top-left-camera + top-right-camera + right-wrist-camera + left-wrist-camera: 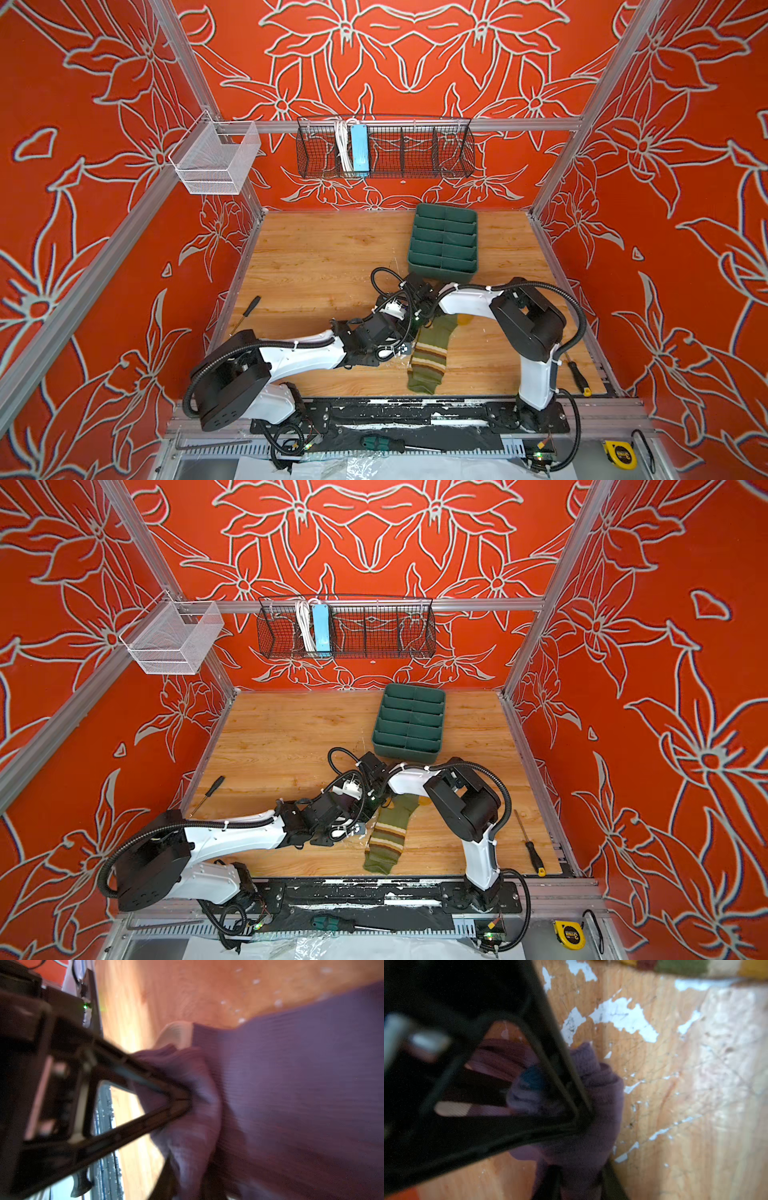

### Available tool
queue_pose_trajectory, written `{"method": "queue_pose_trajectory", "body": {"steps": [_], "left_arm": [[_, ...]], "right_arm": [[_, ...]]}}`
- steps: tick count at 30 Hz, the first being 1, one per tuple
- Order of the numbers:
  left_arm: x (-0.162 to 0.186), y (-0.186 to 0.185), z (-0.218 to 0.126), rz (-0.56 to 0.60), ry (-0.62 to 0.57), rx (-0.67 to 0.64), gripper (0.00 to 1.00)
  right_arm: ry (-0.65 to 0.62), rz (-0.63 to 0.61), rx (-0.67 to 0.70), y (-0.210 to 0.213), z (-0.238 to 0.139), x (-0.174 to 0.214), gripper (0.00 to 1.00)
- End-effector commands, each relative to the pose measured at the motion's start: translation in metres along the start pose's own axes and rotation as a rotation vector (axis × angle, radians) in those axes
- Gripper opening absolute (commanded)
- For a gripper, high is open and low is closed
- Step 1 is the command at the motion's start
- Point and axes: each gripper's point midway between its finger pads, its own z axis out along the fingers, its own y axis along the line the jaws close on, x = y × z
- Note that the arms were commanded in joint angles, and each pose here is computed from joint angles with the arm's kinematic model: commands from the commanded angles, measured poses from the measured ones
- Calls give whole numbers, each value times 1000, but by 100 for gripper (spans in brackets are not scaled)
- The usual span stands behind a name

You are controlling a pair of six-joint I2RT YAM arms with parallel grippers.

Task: Roll the socks
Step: 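Bring the left gripper back to pinch the purple sock beside the right gripper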

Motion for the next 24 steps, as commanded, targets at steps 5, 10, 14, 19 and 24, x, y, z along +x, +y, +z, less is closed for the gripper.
{"method": "queue_pose_trajectory", "body": {"steps": [5,10,14,19,24], "left_arm": [[0,-30,17,-17,73,222,0],[-3,-36,13,-4,62,279,0],[-9,-32,9,-44,46,346,0],[-14,-28,5,-56,24,442,0],[-20,-26,-9,-31,-40,604,0]], "right_arm": [[-37,110,357,-63,-42,20,50],[-241,212,606,-83,-128,-2,63],[-384,297,811,-93,-195,-5,65],[-585,331,1022,-79,-273,-1,67],[-790,28,1029,-22,-310,-10,65]]}}
